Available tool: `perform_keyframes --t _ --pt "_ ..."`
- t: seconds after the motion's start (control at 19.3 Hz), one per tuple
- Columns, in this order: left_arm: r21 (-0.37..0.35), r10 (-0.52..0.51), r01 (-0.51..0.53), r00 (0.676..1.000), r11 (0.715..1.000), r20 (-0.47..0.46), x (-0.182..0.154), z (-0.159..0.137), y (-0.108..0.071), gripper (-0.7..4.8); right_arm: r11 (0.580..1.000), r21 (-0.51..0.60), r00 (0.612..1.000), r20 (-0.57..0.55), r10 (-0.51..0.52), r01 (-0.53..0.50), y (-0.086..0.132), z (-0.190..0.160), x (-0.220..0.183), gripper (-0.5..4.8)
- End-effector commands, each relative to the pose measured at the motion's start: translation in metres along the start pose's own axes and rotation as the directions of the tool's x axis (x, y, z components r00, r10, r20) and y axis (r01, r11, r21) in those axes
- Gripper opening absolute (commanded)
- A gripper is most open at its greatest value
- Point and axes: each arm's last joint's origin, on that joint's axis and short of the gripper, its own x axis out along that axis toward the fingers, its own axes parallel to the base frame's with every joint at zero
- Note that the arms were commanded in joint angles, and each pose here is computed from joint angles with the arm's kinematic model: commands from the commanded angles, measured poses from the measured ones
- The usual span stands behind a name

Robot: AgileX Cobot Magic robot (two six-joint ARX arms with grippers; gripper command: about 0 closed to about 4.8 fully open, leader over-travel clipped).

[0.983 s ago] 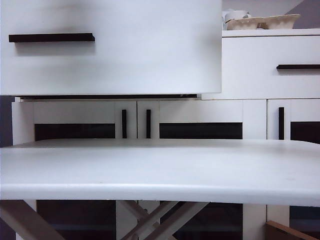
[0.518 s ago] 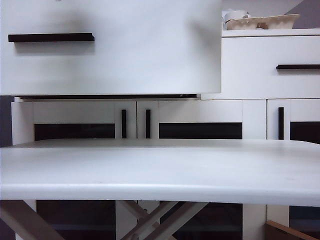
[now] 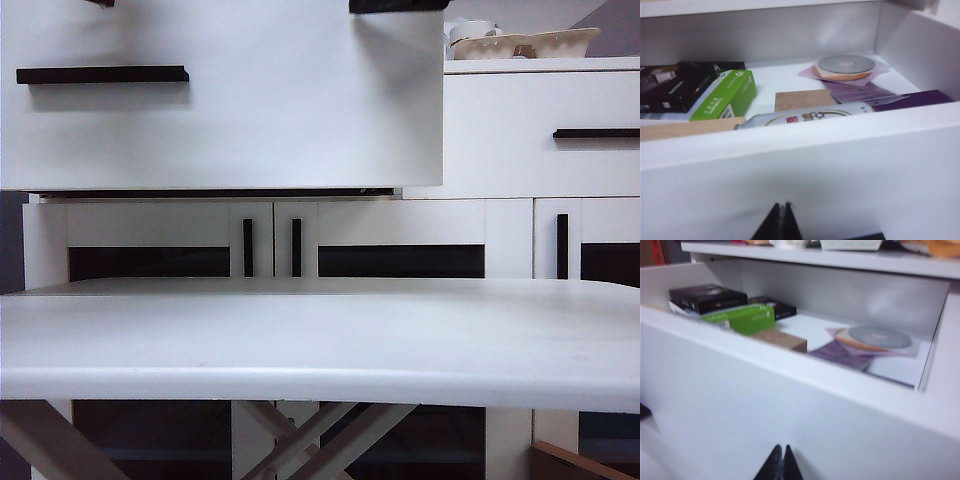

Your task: Pick up a can of beer from the white table, open the left drawer, place the beer inside the drawer, and finally close the drawer.

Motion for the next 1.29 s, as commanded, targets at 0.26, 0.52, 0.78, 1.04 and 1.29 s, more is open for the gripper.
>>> perform_keyframes --t 0.26,0.52,0.78,1.04,1.29 --pt "-0.009 -0.015 0.016 1.000 1.000 0.013 0.012 -0.002 0.013 -0.06 0.998 0.010 0.998 0.024 -0.054 0.054 -0.008 0.002 0.004 -0.03" --pt "-0.009 -0.037 0.037 0.999 0.999 0.023 0.024 -0.005 0.011 -0.06 0.997 0.013 0.996 0.036 -0.078 0.078 -0.018 0.002 0.006 -0.03" --pt "-0.010 -0.044 0.045 0.998 0.999 0.035 0.035 -0.007 0.009 -0.06 0.996 0.018 0.994 0.061 -0.087 0.086 -0.023 0.005 0.011 -0.03" --pt "-0.014 -0.045 0.045 0.997 0.999 0.056 0.047 -0.010 0.007 -0.06 0.998 0.013 0.995 0.080 -0.061 0.060 -0.022 0.014 0.019 -0.03" --pt "-0.019 -0.034 0.035 0.998 0.999 0.054 0.060 -0.016 0.017 -0.06 0.998 0.011 0.996 0.068 -0.058 0.058 -0.022 0.018 0.015 -0.03"
